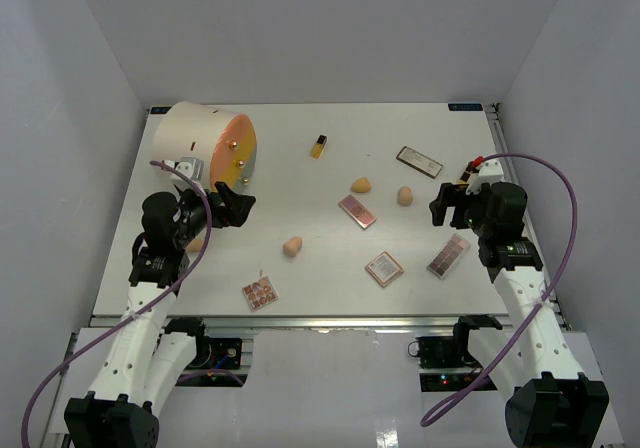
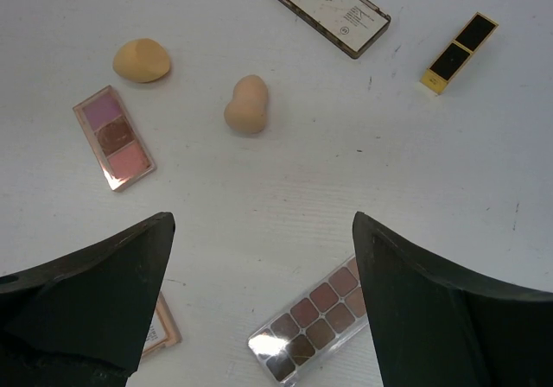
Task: Organize the makeup
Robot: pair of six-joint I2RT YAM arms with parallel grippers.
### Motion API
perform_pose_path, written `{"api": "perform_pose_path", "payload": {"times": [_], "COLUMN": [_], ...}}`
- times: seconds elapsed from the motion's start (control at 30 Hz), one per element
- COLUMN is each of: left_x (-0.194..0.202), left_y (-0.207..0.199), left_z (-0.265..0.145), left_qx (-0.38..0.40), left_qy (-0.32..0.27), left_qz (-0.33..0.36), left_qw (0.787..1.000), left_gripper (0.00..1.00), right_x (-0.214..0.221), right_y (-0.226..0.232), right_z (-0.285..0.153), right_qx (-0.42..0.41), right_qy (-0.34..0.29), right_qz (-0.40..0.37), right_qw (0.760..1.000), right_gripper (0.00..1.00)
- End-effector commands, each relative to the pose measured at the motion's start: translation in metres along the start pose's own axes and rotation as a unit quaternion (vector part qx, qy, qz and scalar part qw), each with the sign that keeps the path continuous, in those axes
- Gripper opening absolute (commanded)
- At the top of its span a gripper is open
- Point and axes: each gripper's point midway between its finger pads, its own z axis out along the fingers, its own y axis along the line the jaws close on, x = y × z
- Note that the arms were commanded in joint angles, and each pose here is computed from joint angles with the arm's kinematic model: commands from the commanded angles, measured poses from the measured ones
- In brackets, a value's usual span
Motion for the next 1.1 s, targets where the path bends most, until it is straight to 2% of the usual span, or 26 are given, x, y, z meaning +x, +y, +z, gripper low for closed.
{"api": "perform_pose_path", "payload": {"times": [0.0, 0.17, 0.33, 0.53, 0.67, 0.77, 0.87, 0.93, 0.97, 1.07], "left_x": [-0.012, -0.01, -0.012, -0.033, -0.038, -0.037, -0.048, -0.036, -0.052, -0.066], "left_y": [-0.011, -0.021, -0.035, -0.047, -0.063, -0.071, -0.074, -0.061, -0.061, -0.047], "left_z": [-0.003, 0.0, -0.001, -0.004, 0.01, 0.027, 0.039, 0.054, 0.056, 0.065], "left_qx": [0.021, 0.039, 0.052, 0.043, 0.026, -0.016, -0.093, -0.156, -0.185, -0.268], "left_qy": [-0.023, -0.012, -0.001, 0.007, 0.038, 0.055, 0.05, 0.082, 0.062, 0.056], "left_qz": [0.008, -0.001, -0.008, -0.034, -0.052, -0.051, -0.027, 0.001, 0.011, 0.031], "left_qw": [0.999, 0.999, 0.999, 0.998, 0.998, 0.997, 0.994, 0.984, 0.981, 0.961], "left_gripper": [0.98, 0.98, 0.98, 0.98, 0.98, 0.97, 0.95, 0.95, 0.95, 0.96], "right_x": [-0.032, -0.017, 0.0, 0.016, 0.016, 0.015, 0.013, 0.012, 0.012, 0.012], "right_y": [0.011, 0.041, 0.067, 0.093, 0.095, 0.094, 0.095, 0.095, 0.093, 0.091], "right_z": [-0.006, -0.012, -0.021, -0.031, -0.032, -0.031, -0.035, -0.036, -0.035, -0.035], "right_qx": [-0.029, -0.126, -0.214, -0.309, -0.322, -0.317, -0.318, -0.316, -0.311, -0.305], "right_qy": [-0.047, -0.053, -0.073, -0.067, -0.057, -0.056, -0.064, -0.069, -0.069, -0.069], "right_qz": [-0.02, -0.092, -0.165, -0.203, -0.219, -0.221, -0.229, -0.235, -0.235, -0.238], "right_qw": [0.998, 0.986, 0.96, 0.926, 0.919, 0.921, 0.918, 0.917, 0.918, 0.92], "right_gripper": [0.9, 0.9, 0.9, 0.9, 0.9, 0.9, 0.9, 0.9, 0.9, 0.9]}}
